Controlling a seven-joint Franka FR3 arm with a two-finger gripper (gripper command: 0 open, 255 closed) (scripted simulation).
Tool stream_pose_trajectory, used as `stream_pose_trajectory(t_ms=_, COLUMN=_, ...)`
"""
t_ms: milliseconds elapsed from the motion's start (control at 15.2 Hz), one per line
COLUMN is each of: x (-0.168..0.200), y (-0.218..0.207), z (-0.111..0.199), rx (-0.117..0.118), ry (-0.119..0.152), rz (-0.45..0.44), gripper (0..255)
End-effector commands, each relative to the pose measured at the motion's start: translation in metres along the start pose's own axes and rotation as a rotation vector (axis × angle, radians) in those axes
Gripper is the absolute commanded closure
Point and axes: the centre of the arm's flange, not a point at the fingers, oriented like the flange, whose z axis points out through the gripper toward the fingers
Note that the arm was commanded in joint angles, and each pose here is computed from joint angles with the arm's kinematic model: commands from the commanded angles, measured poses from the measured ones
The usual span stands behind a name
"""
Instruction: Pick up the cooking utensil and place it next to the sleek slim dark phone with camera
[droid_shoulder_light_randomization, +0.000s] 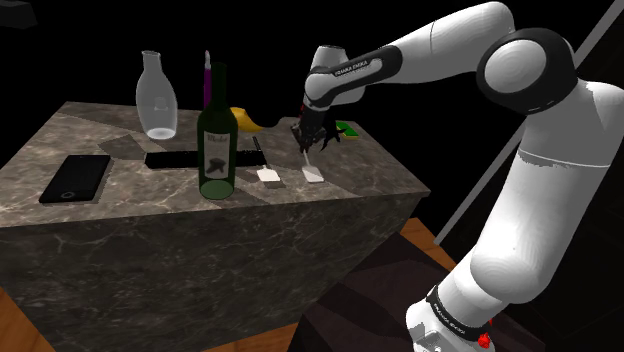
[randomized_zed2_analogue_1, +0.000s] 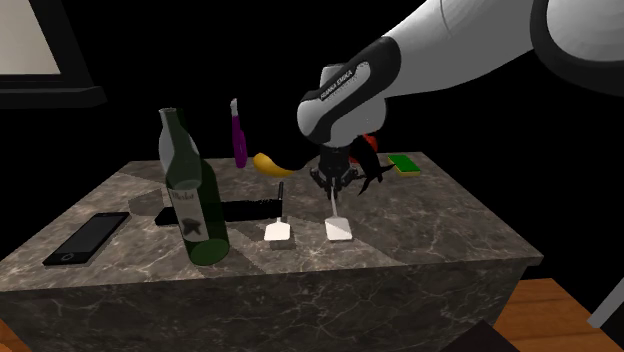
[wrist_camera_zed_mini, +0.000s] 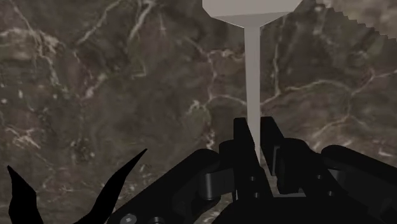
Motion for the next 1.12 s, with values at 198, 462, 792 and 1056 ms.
stream_pose_trajectory(t_ms=198, x=0.002, y=-0.001, z=-0.028, rx=0.001, ry=0.002, rz=0.000, gripper=255)
stream_pose_trajectory(t_ms=462, x=0.004, y=-0.001, z=-0.049, rx=0.001, ry=0.002, rz=0.000, gripper=255)
stream_pose_trajectory(t_ms=792, x=-0.009, y=-0.038, z=-0.060, rx=0.001, ry=0.002, rz=0.000, gripper=255)
stream_pose_trajectory(t_ms=1056, x=-0.027, y=-0.088, z=-0.061, rx=0.001, ry=0.002, rz=0.000, gripper=255)
